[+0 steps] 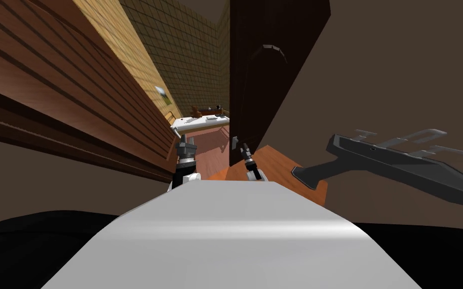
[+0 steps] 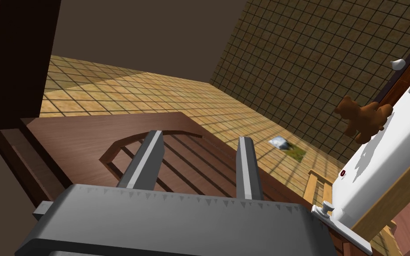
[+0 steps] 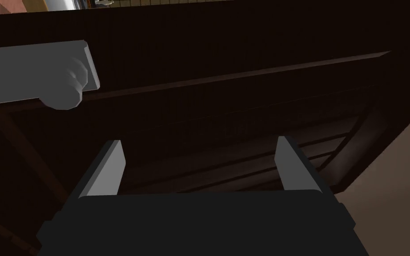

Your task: Push the door open

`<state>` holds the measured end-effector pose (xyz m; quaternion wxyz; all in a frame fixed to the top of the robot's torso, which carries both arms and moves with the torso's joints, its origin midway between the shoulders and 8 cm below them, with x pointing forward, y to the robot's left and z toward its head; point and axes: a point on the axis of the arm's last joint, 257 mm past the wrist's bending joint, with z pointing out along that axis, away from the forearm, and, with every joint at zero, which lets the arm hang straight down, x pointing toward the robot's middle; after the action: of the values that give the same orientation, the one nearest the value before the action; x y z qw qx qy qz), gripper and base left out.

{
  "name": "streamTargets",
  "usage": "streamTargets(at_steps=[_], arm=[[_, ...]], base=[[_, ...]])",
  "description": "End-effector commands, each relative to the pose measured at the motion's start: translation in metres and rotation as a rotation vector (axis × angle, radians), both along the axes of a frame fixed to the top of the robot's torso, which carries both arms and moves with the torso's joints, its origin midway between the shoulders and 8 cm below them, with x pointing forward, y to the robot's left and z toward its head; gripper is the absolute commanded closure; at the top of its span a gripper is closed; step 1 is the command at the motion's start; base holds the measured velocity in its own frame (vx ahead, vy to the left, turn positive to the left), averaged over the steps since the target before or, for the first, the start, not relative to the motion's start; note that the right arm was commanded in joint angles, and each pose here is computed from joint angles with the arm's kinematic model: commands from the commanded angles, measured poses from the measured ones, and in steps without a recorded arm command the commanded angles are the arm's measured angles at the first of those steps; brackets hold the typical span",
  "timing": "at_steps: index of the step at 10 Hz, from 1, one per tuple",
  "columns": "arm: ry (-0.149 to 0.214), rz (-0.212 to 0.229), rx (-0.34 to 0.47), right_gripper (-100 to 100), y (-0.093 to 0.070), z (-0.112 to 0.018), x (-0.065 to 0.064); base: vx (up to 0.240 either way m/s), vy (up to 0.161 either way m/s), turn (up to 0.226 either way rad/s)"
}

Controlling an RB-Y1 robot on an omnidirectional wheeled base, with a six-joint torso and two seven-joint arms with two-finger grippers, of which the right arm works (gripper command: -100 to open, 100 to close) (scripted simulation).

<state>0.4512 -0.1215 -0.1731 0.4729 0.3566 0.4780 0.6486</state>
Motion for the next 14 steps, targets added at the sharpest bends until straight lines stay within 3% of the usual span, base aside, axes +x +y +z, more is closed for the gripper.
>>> streamTargets(at_steps=[1,9,11,14], arm=[[0.028,0.013,-0.009,-100,0.003,-0.014,0.003],[0.181,0.076,-0.067,-100,0.029,-0.082,0.013],[0.233,0.095,-0.092,-100,0.035,-0.106,0.014],[0.271,0.108,-0.112,-100,0.039,-0.123,0.015]], base=[[0.038,-0.111,0.060],[0.060,-0.106,0.098],[0.070,-0.141,0.120],[0.058,-0.111,0.089]])
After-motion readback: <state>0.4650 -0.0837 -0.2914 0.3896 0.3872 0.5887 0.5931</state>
